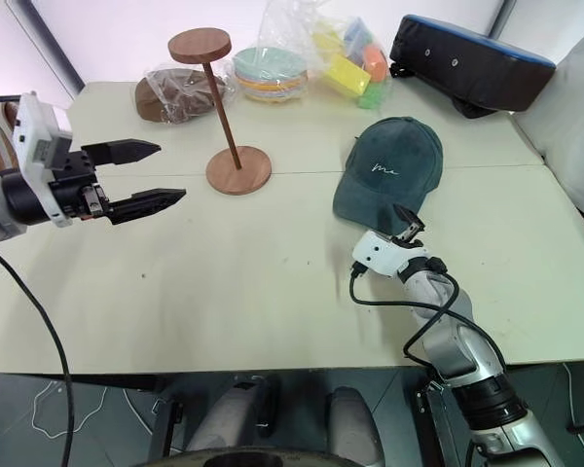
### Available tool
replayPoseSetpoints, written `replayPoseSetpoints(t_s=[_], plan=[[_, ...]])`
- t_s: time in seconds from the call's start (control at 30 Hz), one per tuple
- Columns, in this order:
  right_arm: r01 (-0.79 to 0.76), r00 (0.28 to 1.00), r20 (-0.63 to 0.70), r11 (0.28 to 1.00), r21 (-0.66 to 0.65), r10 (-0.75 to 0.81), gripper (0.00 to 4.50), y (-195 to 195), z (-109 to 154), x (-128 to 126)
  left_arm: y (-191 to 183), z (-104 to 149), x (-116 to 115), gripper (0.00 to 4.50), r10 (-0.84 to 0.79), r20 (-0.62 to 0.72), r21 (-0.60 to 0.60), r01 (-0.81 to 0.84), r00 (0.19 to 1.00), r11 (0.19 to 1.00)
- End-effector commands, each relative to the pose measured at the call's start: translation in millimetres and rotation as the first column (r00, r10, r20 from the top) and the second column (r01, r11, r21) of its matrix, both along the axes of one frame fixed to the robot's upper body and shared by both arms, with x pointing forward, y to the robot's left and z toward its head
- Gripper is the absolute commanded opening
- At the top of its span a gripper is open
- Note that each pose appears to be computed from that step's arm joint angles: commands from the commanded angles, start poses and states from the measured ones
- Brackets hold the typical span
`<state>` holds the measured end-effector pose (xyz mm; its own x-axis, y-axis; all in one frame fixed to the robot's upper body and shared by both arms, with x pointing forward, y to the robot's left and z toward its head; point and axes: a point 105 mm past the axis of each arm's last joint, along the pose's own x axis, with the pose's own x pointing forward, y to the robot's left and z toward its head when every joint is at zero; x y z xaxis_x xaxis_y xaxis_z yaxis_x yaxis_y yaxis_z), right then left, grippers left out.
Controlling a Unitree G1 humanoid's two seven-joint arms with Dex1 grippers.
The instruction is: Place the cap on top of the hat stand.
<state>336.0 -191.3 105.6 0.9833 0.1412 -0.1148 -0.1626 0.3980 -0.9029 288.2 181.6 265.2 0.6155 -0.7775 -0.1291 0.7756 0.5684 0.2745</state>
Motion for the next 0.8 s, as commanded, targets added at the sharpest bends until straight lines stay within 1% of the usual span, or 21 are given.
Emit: replayPoseSetpoints(t_s=[0.03, 0.33, 0.6, 0.8], plan=[[0.103, 0.994, -0.027, 0.994, -0.047, -0.104, 4.50, -26, -10, 0, 2, 11, -6, 4.48, 0.009, 0.046, 0.012, -0.009, 0.999, 1.000], [0.226, 0.973, -0.022, 0.971, -0.077, -0.228, 4.50, -49, -13, -5, 1, 11, -4, 4.48, 0.011, 0.051, 0.011, -0.011, 0.999, 1.000], [0.275, 0.961, 0.006, 0.958, -0.083, -0.276, 4.50, -53, -11, -7, 0, 12, -2, 4.48, 0.001, 0.055, 0.010, -0.002, 0.999, 1.000], [0.281, 0.960, 0.008, 0.957, -0.070, -0.281, 4.50, -52, -12, -5, -1, 14, -1, 4.48, -0.003, 0.057, 0.010, 0.002, 0.998, 1.000]])
